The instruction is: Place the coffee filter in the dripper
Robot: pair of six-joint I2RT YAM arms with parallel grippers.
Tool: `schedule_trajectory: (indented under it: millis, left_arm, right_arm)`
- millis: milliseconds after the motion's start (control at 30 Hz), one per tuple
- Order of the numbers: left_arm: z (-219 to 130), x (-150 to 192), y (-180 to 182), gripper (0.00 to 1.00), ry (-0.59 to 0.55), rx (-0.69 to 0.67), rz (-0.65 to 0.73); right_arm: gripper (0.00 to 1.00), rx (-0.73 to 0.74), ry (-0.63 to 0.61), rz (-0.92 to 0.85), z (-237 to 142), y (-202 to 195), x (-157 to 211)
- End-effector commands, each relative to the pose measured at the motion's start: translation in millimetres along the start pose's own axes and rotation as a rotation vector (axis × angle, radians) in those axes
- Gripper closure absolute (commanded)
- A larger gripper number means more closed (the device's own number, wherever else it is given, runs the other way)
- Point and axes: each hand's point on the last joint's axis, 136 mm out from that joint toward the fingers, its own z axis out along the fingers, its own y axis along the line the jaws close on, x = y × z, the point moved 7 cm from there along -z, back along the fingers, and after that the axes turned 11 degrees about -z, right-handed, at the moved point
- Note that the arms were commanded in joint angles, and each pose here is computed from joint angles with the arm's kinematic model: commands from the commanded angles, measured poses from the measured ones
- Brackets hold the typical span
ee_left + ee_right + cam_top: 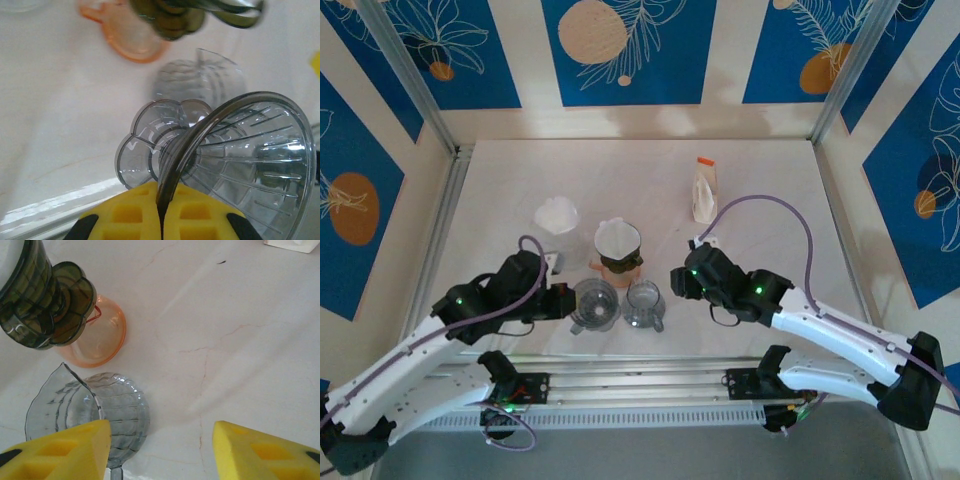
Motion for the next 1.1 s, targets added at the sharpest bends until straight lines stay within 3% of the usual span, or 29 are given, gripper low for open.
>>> schedule_trajectory:
  millis: [0, 167, 500, 1067]
  left_arm:
    - [-0.3, -2.9, -30.8, 1.0, 0.037, 0.07, 0.079]
    - [19.5, -14.0, -60.8, 1.0, 0.053, 0.139, 0.106]
    - [52.0, -33.7, -83.9, 1.0, 0.078, 0.082, 0.171]
    - [80.6, -49.5, -79.0, 1.0, 0.115, 0.04, 0.11]
  right_arm:
    - [0.44, 0.031, -0.008, 0.03, -3.6, -8.7, 2.9]
    - [0.44, 0.037, -0.012, 0.039, -9.5, -13.2, 4.9]
    - [0.43, 0.051, -0.034, 0.063, -20.2, -24.3, 12.1]
    - [0.43, 0.054, -0.053, 0.079, -28.2, -33.2, 17.9]
